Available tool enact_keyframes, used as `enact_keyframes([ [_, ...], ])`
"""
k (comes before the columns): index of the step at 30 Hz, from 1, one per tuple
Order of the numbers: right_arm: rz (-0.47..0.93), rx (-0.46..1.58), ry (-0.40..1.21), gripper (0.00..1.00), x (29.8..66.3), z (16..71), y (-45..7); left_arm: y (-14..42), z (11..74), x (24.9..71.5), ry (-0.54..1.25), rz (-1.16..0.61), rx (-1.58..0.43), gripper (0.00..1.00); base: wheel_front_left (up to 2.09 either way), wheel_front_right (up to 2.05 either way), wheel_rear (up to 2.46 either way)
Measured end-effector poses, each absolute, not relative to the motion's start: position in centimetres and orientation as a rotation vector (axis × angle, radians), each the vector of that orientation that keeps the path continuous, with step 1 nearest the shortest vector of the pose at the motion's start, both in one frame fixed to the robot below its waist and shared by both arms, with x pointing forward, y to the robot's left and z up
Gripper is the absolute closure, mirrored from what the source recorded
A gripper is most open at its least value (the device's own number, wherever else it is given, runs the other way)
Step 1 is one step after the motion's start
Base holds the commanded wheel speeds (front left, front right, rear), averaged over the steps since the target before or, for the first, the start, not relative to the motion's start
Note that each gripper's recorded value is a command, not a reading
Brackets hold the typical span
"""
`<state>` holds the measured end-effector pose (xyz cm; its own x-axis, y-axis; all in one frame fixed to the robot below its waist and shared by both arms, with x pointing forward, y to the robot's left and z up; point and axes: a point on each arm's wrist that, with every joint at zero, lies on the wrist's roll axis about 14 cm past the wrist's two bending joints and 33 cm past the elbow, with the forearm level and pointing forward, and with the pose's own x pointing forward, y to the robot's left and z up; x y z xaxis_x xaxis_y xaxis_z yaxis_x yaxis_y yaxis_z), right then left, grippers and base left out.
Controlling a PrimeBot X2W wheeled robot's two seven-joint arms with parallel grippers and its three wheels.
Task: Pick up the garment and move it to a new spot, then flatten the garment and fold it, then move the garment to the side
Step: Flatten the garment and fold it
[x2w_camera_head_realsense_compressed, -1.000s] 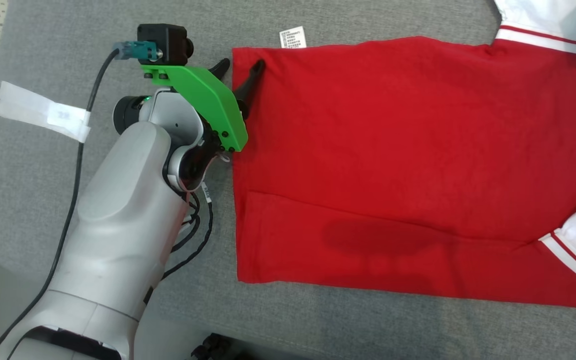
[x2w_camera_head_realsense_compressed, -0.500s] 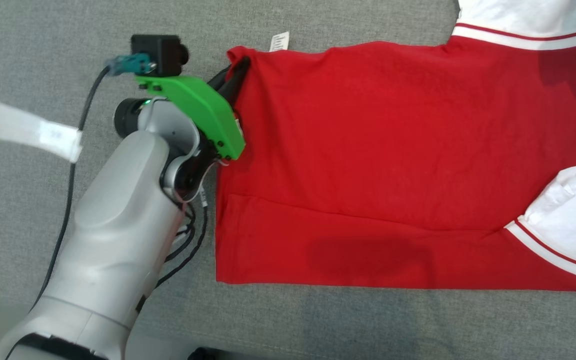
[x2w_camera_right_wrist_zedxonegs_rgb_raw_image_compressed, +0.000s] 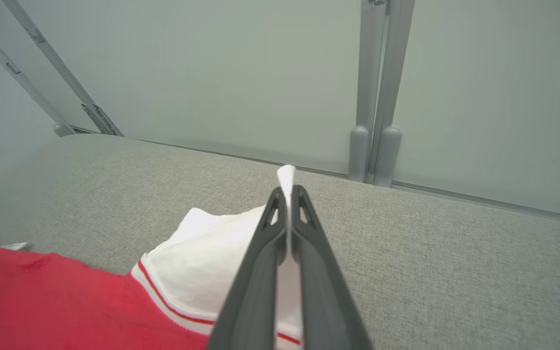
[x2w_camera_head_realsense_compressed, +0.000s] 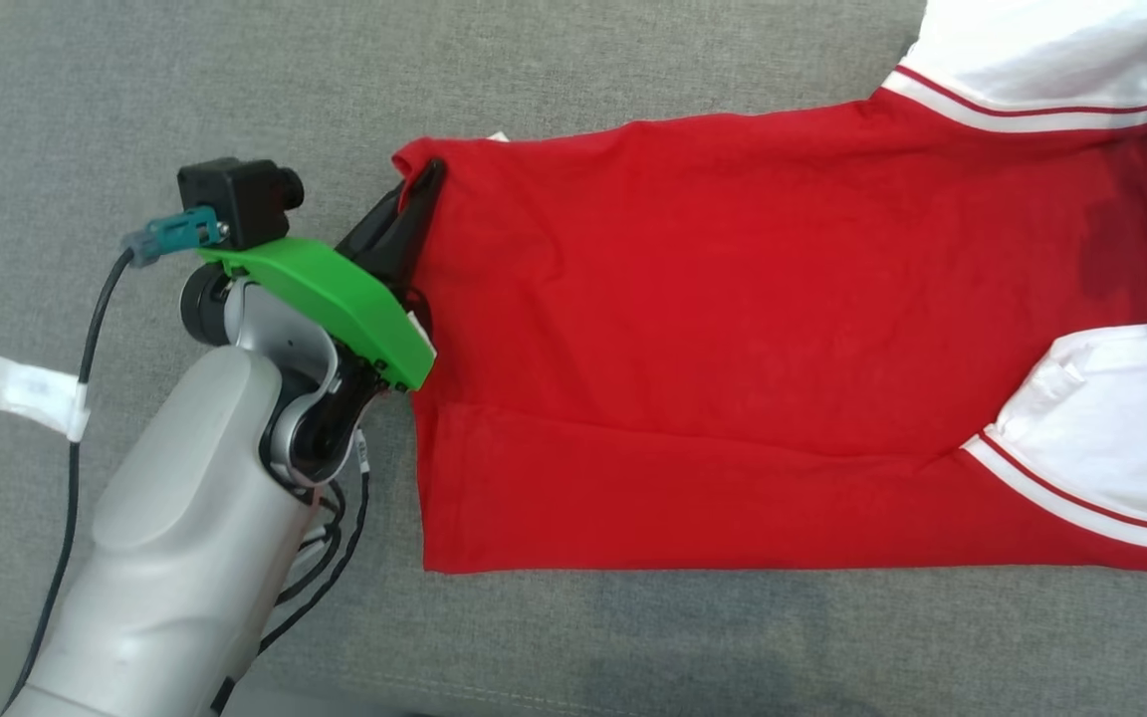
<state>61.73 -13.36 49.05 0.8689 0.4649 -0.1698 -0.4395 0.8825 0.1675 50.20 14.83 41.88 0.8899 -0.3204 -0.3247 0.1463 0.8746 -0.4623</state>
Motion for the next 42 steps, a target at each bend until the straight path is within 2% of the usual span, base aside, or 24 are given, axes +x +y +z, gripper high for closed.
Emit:
enact_keyframes([
  [8,0.462,0.176,0.157,1.0,58.4,50.5,-14.7,15.3,43.0,48.1,0.388,-0.278,-0.452,1.0,0.0,0.0,0.0],
  [13,0.423,0.249,0.169,1.0,55.6,49.8,-16.1,16.2,42.9,46.6,0.389,-0.243,-0.459,1.0,0.0,0.0,0.0],
  [25,0.346,0.37,0.229,1.0,48.2,47.1,-17.0,14.2,41.4,43.0,0.423,-0.249,-0.493,1.0,0.0,0.0,0.0],
  [36,0.285,0.381,0.24,1.0,45.4,46.7,-18.0,14.6,41.7,41.9,0.398,-0.221,-0.481,1.0,0.0,0.0,0.0],
  [42,0.283,0.364,0.323,1.0,44.4,44.6,-18.0,14.7,41.0,40.9,0.422,-0.218,-0.462,1.0,0.0,0.0,0.0],
])
